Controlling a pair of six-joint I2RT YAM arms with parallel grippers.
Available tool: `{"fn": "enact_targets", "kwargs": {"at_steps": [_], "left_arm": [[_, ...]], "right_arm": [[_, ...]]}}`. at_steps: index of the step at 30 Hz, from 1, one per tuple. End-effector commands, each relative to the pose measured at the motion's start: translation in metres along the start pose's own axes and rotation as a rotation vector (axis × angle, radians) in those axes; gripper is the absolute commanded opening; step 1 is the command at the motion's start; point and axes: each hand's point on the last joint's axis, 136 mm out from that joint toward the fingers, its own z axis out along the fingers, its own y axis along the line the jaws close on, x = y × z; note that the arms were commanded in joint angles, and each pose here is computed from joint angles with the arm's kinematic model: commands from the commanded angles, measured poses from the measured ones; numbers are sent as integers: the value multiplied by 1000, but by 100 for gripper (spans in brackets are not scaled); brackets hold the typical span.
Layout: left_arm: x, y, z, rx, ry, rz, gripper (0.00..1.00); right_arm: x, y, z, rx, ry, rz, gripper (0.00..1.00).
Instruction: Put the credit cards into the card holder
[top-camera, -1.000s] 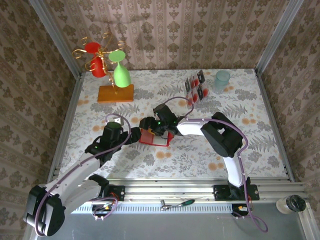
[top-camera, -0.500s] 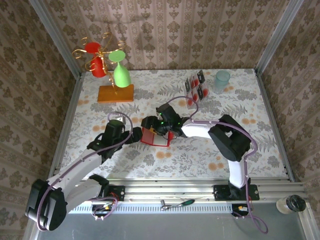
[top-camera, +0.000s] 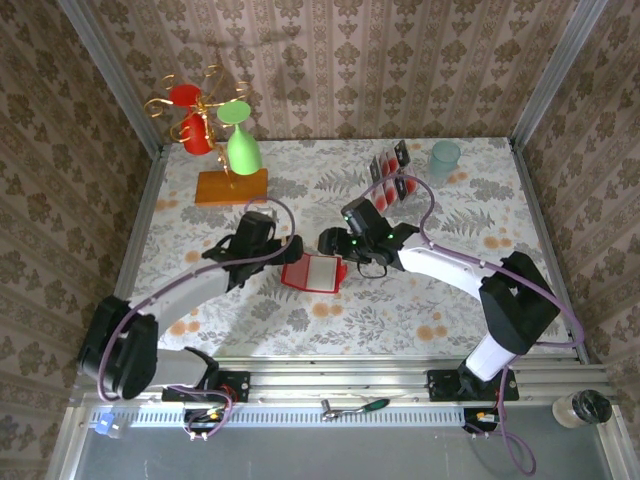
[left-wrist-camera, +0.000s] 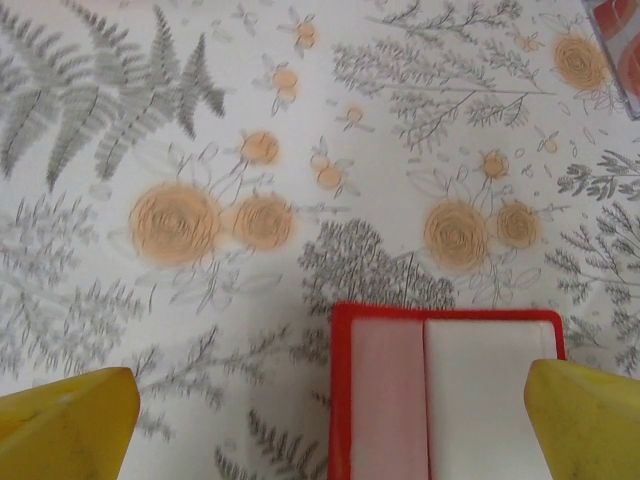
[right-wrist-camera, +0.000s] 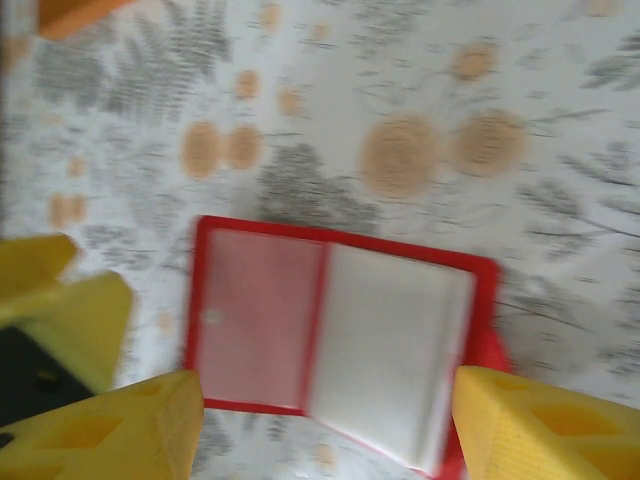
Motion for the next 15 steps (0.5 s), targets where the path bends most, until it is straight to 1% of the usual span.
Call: {"fn": "enact_targets", "kwargs": {"at_steps": [1,6,11,13,15], "left_arm": [[-2,5,10,-74,30,108,100],[12,11,30,-112,90,129,100],[26,20,40,-148,134,144,100],[31,24,42,-163,147,148,100],[37,28,43,-176,158,148,100]], "right_arm": [[19,-52,4,187,59,-60,68],[27,-61,22,172,108,-59,66],[33,-63,38,159,142,-66,58],[36,-63,43,151,156,-66,51],[39,-64,48,141,168,-62,39]]}}
